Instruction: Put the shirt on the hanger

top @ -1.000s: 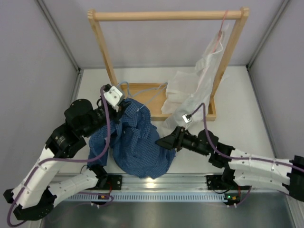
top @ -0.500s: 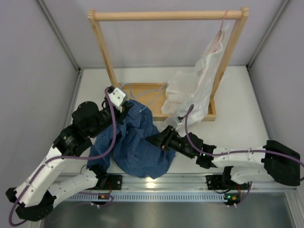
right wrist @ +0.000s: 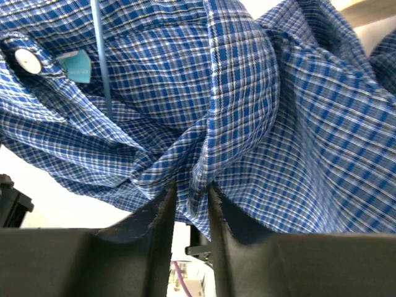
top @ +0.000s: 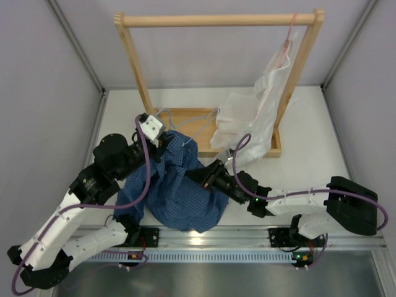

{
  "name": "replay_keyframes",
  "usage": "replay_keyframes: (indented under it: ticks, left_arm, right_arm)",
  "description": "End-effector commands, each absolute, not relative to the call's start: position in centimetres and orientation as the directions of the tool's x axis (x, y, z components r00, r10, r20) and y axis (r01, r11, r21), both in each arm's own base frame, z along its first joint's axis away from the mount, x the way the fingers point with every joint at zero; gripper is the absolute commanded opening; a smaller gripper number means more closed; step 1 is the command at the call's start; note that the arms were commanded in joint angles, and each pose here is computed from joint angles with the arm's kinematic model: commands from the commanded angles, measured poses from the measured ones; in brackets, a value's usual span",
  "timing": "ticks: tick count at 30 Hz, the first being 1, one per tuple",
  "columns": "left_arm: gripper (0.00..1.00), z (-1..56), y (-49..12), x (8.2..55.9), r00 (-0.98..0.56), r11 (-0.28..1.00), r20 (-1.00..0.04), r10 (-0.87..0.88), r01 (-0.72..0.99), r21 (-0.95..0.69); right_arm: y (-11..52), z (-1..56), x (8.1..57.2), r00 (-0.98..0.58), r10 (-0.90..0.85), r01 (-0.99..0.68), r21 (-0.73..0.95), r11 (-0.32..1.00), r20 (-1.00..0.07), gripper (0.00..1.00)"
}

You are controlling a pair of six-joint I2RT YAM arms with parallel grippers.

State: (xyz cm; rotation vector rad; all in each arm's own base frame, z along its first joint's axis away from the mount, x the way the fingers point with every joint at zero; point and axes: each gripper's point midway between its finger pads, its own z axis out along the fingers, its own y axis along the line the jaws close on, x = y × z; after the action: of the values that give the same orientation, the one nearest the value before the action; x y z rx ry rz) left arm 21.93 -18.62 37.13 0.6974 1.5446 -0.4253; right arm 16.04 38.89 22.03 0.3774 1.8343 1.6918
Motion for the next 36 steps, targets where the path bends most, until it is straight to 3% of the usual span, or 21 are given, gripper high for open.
replay_keyframes:
  ticks: [1, 4, 6, 13, 21, 26, 36]
  left_arm:
    - [0.00, 39.7, -18.8, 21.9, 0.084, 0.748, -0.991, 0.101, 0.650, 0.132]
    - [0.00, 39.9, -18.5, 22.0, 0.091, 0.757, -0.991, 0.103, 0.639, 0.137]
    - [0.00, 40.1, -18.2, 22.0, 0.098, 0.764, -0.990, 0.105, 0.629, 0.143]
    - [0.00, 41.2, -16.6, 20.1, 0.113, 0.761, -0.989, 0.095, 0.632, 0.145]
    - [0.00, 39.8, -16.0, 15.0, 0.093, 0.656, -0.995, 0.024, 0.750, 0.086]
    - [0.00, 40.0, -13.7, 12.6, 0.115, 0.669, -0.992, -0.052, 0.742, 0.051]
    - [0.00, 37.6, -12.4, 11.8, 0.010, 0.690, -1.000, 0.007, 0.724, 0.012]
  right_arm:
    - [39.9, 26.7, 15.8, -0.772, 0.614, -0.223, 0.975, -0.016, -0.167, 0.19]
    - [39.6, 26.7, 15.8, -0.771, 0.617, -0.217, 0.976, -0.016, -0.161, 0.12]
    - [39.3, 26.4, 16.0, -0.763, 0.623, -0.220, 0.976, 0.005, -0.175, 0.00]
    - [35.6, 24.7, 19.8, -0.713, 0.643, -0.262, 0.957, 0.128, -0.281, 0.00]
    - [32.7, 26.8, 25.0, -0.673, 0.598, -0.373, 0.898, 0.234, -0.436, 0.00]
    - [32.6, 29.8, 26.7, -0.659, 0.568, -0.428, 0.867, 0.257, -0.493, 0.00]
    - [32.1, 35.0, 27.7, -0.607, 0.570, -0.515, 0.821, 0.248, -0.554, 0.00]
